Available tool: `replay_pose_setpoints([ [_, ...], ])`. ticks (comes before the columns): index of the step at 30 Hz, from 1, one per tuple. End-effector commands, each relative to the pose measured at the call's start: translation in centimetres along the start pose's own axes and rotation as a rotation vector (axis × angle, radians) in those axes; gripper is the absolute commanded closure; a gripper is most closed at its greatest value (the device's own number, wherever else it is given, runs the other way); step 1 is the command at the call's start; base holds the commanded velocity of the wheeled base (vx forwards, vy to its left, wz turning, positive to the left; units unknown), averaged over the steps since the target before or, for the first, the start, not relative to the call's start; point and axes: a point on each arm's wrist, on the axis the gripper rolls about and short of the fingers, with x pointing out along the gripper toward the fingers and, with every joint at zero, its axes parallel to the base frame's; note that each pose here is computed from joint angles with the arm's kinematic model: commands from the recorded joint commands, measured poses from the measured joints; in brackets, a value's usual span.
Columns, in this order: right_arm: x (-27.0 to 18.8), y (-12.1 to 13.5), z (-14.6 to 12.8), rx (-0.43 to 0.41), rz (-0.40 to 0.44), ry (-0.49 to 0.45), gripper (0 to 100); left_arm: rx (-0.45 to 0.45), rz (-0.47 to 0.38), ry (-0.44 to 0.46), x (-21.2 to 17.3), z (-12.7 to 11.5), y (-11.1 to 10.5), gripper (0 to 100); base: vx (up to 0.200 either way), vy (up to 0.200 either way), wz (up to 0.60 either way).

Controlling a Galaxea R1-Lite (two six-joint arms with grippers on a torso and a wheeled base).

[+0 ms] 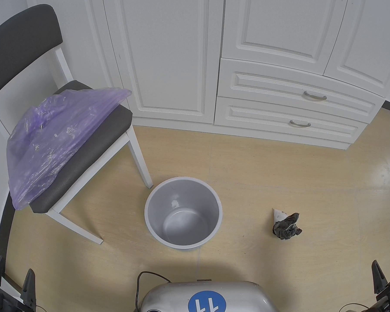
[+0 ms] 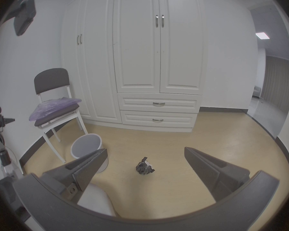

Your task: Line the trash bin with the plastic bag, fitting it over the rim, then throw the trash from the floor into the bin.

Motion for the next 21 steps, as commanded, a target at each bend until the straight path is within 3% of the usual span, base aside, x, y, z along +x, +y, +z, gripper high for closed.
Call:
replay_pose_setpoints([
  [1, 0.0, 0.0, -0.5, 0.009, -0.008, 0.000, 0, -0.007, 0.010, -0.002, 0.0, -0.5, 0.0, 0, 0.000, 0.000, 0.00],
  [3, -0.1, 0.0, 0.0, -0.008, -0.005, -0.034, 0, 0.024, 0.003, -0.063, -0.2, 0.5, 0.0, 0, 0.000, 0.000, 0.00],
  [5, -0.9, 0.1, 3.5, -0.027, 0.051, -0.224, 0, 0.027, -0.048, -0.244, -1.2, 4.5, -0.2, 0, 0.000, 0.000, 0.00],
  [6, -1.3, 0.2, 4.9, -0.040, 0.092, -0.281, 0, 0.027, -0.084, -0.266, -1.4, 5.7, -0.3, 0, 0.000, 0.000, 0.00],
  [8, -1.0, 0.4, 6.5, -0.063, 0.141, -0.256, 0, 0.073, -0.109, -0.211, -0.9, 6.6, -0.4, 0, 0.000, 0.000, 0.00],
  [11, 0.7, 0.5, 7.3, -0.050, 0.141, -0.119, 0, 0.186, -0.081, -0.121, 0.0, 7.0, -0.4, 0, 0.000, 0.000, 0.00],
  [12, 2.4, 0.4, 7.9, -0.033, 0.137, -0.030, 0, 0.226, -0.047, -0.042, 1.2, 7.3, -0.4, 0, 0.000, 0.000, 0.00],
  [13, 3.2, 0.4, 8.5, -0.020, 0.135, 0.001, 0, 0.248, -0.014, 0.002, 1.9, 7.6, -0.4, 0, 0.000, 0.000, 0.00],
  [17, 6.3, 0.2, 11.4, -0.021, 0.063, 0.061, 0, 0.445, 0.152, 0.166, 4.5, 8.6, -0.2, 0, 0.000, 0.000, 0.00],
  [20, 7.0, 0.1, 12.2, -0.039, 0.031, 0.064, 0, 0.478, 0.182, 0.196, 4.8, 8.5, -0.1, 0, 0.000, 0.000, 0.00],
  [21, 8.2, 0.0, 13.4, -0.097, -0.007, 0.074, 0, 0.547, 0.224, 0.259, 5.6, 8.5, 0.0, 0, 0.000, 0.000, 0.00],
])
